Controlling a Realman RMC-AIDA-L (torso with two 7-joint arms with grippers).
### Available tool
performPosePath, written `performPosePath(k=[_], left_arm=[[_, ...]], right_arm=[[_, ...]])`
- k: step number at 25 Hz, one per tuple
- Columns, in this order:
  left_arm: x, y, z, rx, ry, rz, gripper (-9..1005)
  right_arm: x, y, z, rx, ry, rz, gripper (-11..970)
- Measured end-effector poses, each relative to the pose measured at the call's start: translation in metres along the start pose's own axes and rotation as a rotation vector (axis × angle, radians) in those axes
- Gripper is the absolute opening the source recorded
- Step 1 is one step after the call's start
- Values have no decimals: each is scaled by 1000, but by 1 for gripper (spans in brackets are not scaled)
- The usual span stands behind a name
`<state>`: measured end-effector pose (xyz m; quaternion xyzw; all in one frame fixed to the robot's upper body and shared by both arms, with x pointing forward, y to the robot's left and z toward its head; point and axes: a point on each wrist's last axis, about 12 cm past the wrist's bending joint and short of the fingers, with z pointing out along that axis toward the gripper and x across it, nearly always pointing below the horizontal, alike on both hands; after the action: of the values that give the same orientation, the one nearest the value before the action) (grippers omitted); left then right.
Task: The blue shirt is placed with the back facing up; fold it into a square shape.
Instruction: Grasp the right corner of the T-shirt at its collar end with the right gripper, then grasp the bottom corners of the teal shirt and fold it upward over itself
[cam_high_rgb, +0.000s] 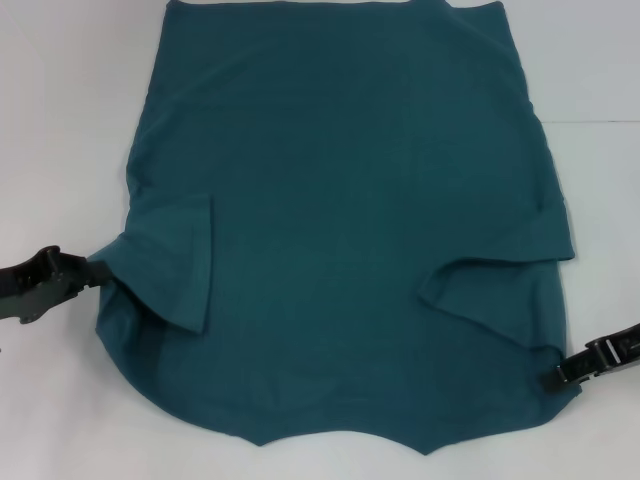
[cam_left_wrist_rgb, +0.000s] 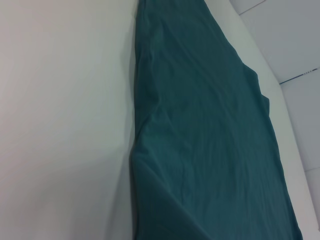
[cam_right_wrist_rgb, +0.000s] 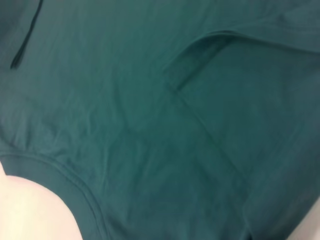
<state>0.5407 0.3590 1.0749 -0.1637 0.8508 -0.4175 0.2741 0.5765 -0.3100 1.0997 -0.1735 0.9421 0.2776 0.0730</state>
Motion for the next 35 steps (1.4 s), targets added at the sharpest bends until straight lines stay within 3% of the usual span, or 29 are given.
performPosePath(k=[3, 8, 11, 21, 35], left_arm=[[0, 0, 0, 1, -1, -1, 3], [0, -1, 1, 2, 1, 2, 3], [-1, -1, 1, 2, 2, 4, 3], [2, -3, -7, 17, 56, 25, 4], [27, 6, -55, -47, 283, 69, 11]], right_arm=[[1, -2, -2, 1, -1, 5, 563], [1, -2, -2, 5, 0, 5, 342], [2, -3, -2, 6, -1, 7, 130], [9, -4, -17, -51, 17, 30, 63], [43, -5, -38, -154, 109, 34, 56]])
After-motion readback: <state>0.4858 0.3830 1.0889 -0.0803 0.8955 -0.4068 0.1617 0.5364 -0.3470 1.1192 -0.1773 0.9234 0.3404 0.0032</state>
